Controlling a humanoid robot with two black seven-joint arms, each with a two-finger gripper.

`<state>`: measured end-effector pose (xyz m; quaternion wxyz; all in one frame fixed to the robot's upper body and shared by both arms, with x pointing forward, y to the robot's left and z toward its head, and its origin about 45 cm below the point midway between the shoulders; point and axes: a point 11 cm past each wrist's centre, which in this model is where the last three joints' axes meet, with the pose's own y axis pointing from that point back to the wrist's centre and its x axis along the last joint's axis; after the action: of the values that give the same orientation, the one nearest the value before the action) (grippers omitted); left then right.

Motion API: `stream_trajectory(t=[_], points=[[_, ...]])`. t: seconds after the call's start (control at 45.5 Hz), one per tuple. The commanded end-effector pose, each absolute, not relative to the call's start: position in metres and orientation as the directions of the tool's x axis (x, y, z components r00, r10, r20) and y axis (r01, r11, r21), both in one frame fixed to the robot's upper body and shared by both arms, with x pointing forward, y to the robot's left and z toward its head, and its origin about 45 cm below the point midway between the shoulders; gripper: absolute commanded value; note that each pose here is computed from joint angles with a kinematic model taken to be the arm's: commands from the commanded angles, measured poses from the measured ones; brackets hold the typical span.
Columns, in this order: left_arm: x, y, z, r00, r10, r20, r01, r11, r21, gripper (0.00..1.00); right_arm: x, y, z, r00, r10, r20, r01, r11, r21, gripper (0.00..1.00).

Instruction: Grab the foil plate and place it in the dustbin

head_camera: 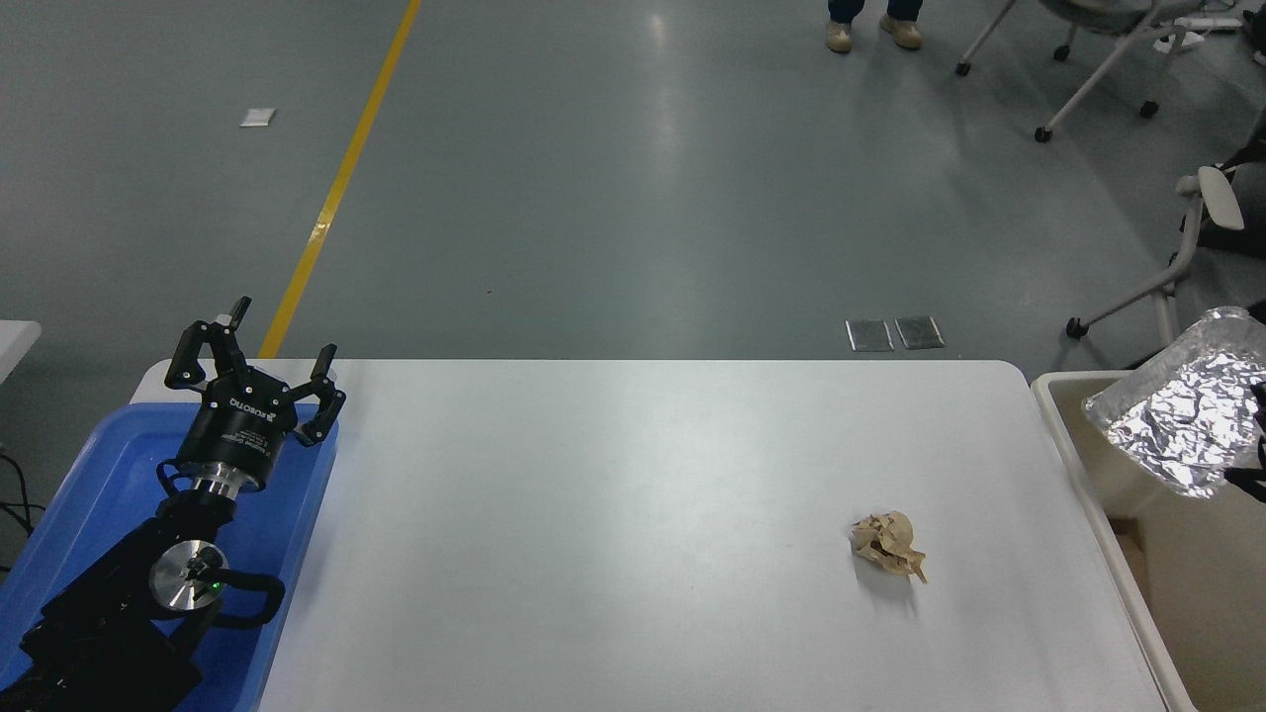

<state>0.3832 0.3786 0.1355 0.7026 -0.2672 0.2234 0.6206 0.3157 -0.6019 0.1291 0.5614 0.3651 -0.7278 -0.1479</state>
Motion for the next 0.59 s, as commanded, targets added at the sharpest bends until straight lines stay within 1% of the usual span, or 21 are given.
stream_trajectory(t=[0.0,0.11,0.462,0.484,0.505,0.549,0.571], points=[[0.3832,0.3787,0.1355,0.13,0.753,-0.646,-0.9914,0.087,-0.098,0.98,0.2797,-0.6158,0.1099,-0.114,-0.696,0.709,-0.297,0.705,0.644,0.0],[0.3832,0.3785,0.1354,0.13,0.753,-0.645,-0.9914,0.087,-0.098,0.98,0.274,-0.616,0.1052,-0.112,-0.699,0.706,-0.287,0.703,0.65,0.0],[0.3832,0.3787,0.1355,0.13,0.753,-0.646,-0.9914,0.087,-0.098,0.98,0.2739,-0.6154,0.1045,-0.111,-0.7,0.706,-0.286,0.703,0.652,0.0],[0.3832,0.3786,0.1356,0.131,0.752,-0.646,-0.9912,0.088,-0.099,0.98,0.2738,-0.6151,0.1041,-0.111,-0.701,0.705,-0.286,0.702,0.653,0.13],[0.3832,0.3784,0.1353,0.13,0.753,-0.645,-0.9914,0.088,-0.097,0.98,0.2738,-0.6152,0.1042,-0.111,-0.7,0.706,-0.286,0.703,0.652,0.22],[0.3832,0.3785,0.1354,0.13,0.753,-0.645,-0.9914,0.087,-0.098,0.98,0.2736,-0.6145,0.1032,-0.111,-0.701,0.705,-0.285,0.702,0.653,0.29],[0.3832,0.3784,0.1353,0.13,0.753,-0.645,-0.9914,0.088,-0.097,0.98,0.2728,-0.6141,0.1021,-0.108,-0.701,0.705,-0.283,0.701,0.654,0.34]])
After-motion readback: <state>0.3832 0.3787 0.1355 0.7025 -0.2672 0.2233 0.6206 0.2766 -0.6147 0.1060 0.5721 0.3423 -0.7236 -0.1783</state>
